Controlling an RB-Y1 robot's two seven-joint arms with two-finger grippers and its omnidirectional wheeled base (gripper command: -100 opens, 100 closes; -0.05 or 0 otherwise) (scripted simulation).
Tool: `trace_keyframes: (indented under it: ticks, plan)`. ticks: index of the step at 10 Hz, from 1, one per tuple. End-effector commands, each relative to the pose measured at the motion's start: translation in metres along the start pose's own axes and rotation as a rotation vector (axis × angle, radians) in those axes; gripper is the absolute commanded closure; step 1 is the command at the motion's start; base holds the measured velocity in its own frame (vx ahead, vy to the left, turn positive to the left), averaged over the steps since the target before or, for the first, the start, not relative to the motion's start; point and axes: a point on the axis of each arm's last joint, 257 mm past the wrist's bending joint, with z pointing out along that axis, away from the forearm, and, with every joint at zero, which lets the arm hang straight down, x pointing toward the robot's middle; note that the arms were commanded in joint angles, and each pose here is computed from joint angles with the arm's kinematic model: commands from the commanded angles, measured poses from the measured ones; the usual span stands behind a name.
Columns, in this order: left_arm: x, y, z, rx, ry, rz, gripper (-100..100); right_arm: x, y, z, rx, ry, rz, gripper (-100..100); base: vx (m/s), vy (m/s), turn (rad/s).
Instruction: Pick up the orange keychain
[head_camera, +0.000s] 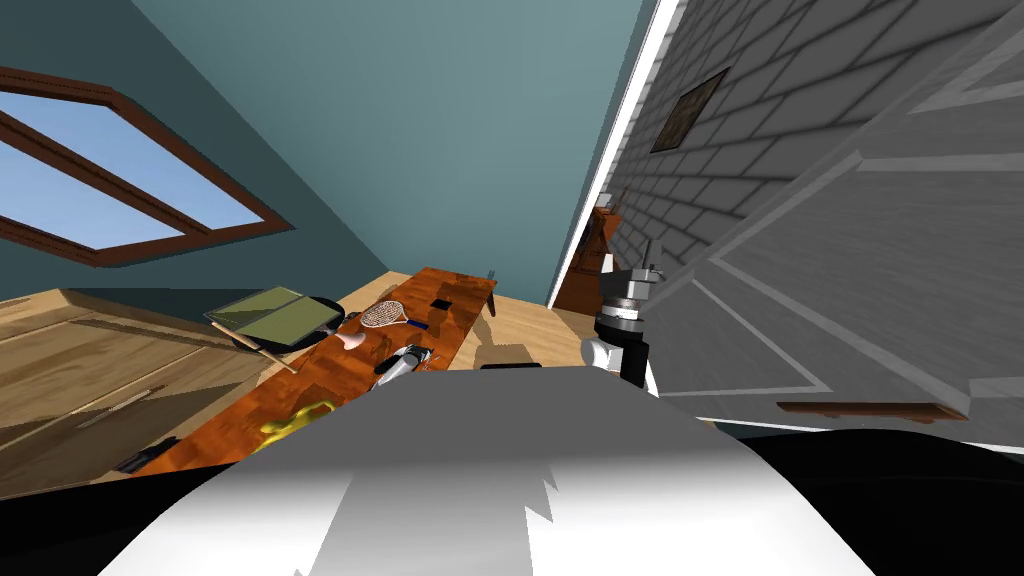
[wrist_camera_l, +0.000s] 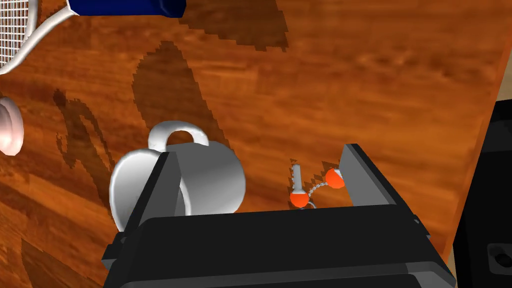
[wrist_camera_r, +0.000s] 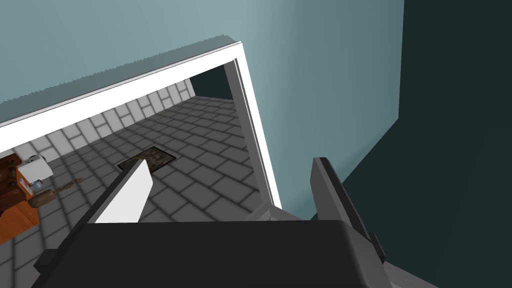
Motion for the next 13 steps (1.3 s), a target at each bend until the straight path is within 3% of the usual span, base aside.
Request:
trace_keyframes:
  ticks: [1, 2, 5, 7, 9, 11, 13]
  plan:
    - [-0.016, 0.014, 0.002, -0.035, -0.035, -0.028, -100, 0.0, 0.0, 0.0, 0.0, 0.0, 0.0, 0, -0.03, 0.064, -0.077]
    - [-0.022, 0.025, 0.004, -0.071, -0.057, -0.07, -100, 0.0, 0.0, 0.0, 0.0, 0.0, 0.0, 0, -0.035, 0.07, -0.104]
    - [-0.041, 0.046, 0.004, -0.123, -0.107, -0.116, -100, 0.0, 0.0, 0.0, 0.0, 0.0, 0.0, 0, -0.032, 0.064, -0.089]
    - [-0.058, 0.072, 0.002, -0.194, -0.163, -0.192, -100, 0.0, 0.0, 0.0, 0.0, 0.0, 0.0, 0, -0.04, 0.078, -0.141]
    - [-0.058, 0.072, 0.002, -0.194, -0.163, -0.192, -100, 0.0, 0.0, 0.0, 0.0, 0.0, 0.0, 0, -0.018, 0.056, -0.008]
    - [-0.07, 0.092, -0.001, -0.25, -0.207, -0.255, -100, 0.0, 0.0, 0.0, 0.0, 0.0, 0.0, 0, -0.027, 0.054, -0.113]
    - [-0.074, 0.1, -0.003, -0.273, -0.225, -0.282, -100, 0.0, 0.0, 0.0, 0.0, 0.0, 0.0, 0, -0.028, 0.055, -0.053]
